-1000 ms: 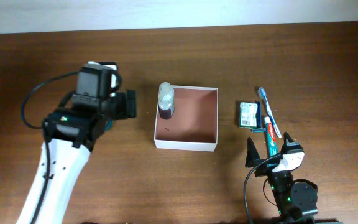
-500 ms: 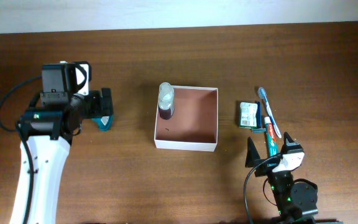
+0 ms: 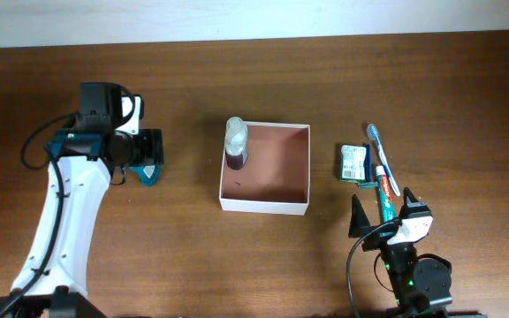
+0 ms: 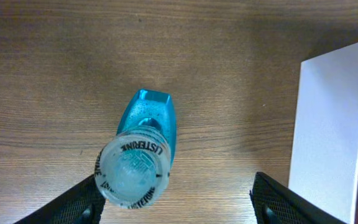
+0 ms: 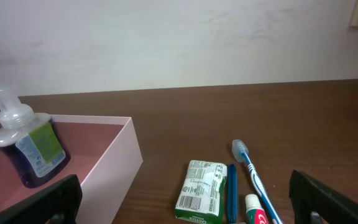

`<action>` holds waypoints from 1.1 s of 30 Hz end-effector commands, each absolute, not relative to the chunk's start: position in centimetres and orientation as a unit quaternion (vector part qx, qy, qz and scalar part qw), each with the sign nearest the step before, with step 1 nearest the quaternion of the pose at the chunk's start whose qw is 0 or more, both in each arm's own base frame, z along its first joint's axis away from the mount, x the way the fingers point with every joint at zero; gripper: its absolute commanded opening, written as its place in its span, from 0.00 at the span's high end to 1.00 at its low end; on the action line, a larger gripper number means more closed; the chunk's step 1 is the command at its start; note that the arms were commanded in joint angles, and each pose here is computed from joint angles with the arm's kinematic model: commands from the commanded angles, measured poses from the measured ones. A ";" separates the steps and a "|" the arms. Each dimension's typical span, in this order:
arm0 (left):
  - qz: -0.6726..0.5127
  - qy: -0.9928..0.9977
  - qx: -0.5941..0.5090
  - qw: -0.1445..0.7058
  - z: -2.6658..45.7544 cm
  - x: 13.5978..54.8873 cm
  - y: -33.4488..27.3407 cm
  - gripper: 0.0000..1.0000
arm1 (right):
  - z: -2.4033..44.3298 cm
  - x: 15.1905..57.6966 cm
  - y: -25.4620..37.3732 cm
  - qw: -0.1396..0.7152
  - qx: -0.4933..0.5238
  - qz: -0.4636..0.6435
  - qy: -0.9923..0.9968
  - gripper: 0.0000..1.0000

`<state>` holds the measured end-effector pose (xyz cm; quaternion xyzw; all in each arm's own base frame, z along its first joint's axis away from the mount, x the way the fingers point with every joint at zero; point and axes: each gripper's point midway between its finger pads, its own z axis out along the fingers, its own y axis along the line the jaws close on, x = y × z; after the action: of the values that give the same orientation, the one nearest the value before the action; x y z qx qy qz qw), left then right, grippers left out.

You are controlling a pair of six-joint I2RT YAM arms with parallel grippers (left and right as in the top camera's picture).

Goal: Pack container
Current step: 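Move the left gripper back to the teal mouthwash bottle, then lower the left gripper onto the mouthwash bottle cap and close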

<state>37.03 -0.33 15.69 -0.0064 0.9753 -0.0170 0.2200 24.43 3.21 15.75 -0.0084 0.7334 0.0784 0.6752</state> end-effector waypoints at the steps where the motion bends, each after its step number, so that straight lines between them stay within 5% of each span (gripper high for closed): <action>1: -0.009 0.974 -0.004 0.226 15.8 37.8 0.1 0.24 | 15.6 24.4 3.4 0.674 -0.011 0.080 0.734 0.02; 5: -0.008 0.972 -0.004 0.235 16.0 38.2 0.1 0.22 | 15.6 24.4 3.4 0.674 -0.011 0.080 0.734 0.02; 7: -0.005 0.972 -0.005 0.237 16.0 38.2 0.2 0.01 | 15.6 24.4 3.4 0.674 -0.011 0.080 0.734 0.02; 16: 0.003 0.971 -0.013 0.240 16.1 38.4 0.9 0.01 | 15.6 24.4 3.4 0.674 -0.011 0.080 0.734 0.02; 21: 0.006 0.970 -0.029 0.240 16.1 38.3 2.2 0.36 | 15.6 24.4 3.4 0.674 -0.011 0.080 0.734 0.02; 33: -0.010 0.975 -0.029 0.219 14.3 38.7 1.8 0.37 | 15.6 24.4 3.4 0.674 -0.011 0.080 0.734 0.02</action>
<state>38.20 2.01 14.21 -0.0301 0.9760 -0.0007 0.2159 24.43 3.21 15.75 -0.0082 0.7336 0.0785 0.6750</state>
